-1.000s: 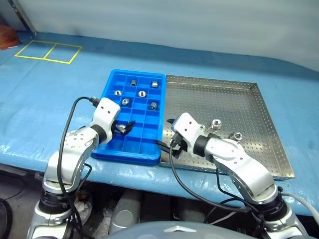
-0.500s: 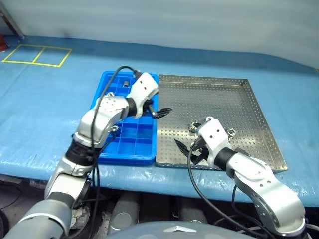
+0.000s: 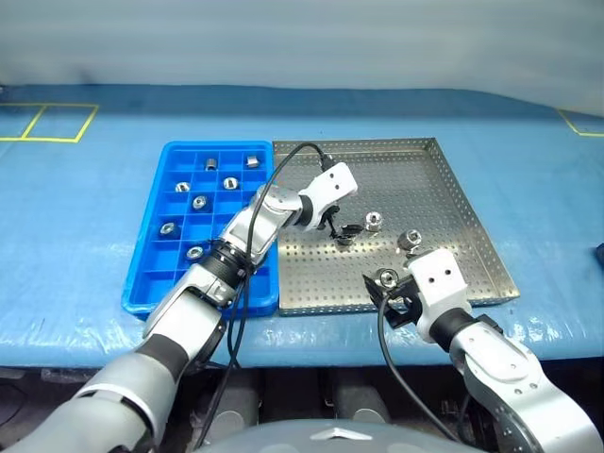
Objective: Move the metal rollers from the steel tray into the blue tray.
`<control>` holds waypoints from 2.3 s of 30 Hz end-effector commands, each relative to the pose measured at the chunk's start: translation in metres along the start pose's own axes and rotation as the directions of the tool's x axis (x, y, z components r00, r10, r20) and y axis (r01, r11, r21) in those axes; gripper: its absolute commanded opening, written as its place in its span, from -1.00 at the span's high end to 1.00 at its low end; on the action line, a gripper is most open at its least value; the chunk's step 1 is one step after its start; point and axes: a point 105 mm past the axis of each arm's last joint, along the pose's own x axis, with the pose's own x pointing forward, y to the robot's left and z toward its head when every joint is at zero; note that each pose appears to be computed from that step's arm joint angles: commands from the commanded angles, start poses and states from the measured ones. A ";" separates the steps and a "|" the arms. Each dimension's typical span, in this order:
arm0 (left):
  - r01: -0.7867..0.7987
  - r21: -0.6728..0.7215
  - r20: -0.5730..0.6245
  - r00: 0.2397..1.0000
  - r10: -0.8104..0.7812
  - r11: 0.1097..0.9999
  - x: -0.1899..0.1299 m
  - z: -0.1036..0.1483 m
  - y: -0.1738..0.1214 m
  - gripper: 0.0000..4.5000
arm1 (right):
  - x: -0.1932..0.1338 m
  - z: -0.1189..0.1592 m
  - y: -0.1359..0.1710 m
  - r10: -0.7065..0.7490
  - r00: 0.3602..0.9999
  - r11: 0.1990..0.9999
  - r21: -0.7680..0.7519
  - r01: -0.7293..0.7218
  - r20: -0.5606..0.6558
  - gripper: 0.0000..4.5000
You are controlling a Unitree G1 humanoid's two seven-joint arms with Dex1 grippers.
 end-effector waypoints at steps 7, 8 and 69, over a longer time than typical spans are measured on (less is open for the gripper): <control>0.015 0.075 -0.046 0.999 -0.012 0.997 0.029 -0.006 -0.013 -0.99 | -0.003 0.021 0.000 -0.004 0.996 1.000 -0.027 0.007 0.089 -1.00; 0.006 0.071 -0.056 0.998 -0.002 0.997 0.030 -0.009 -0.012 -0.99 | -0.003 0.022 0.000 -0.003 0.996 1.000 -0.029 0.006 0.089 -1.00; -0.684 -0.207 -0.189 0.729 0.657 0.699 -0.224 -0.089 -0.010 0.24 | 0.078 0.088 0.108 0.676 0.721 0.723 -0.333 -0.606 0.155 -1.00</control>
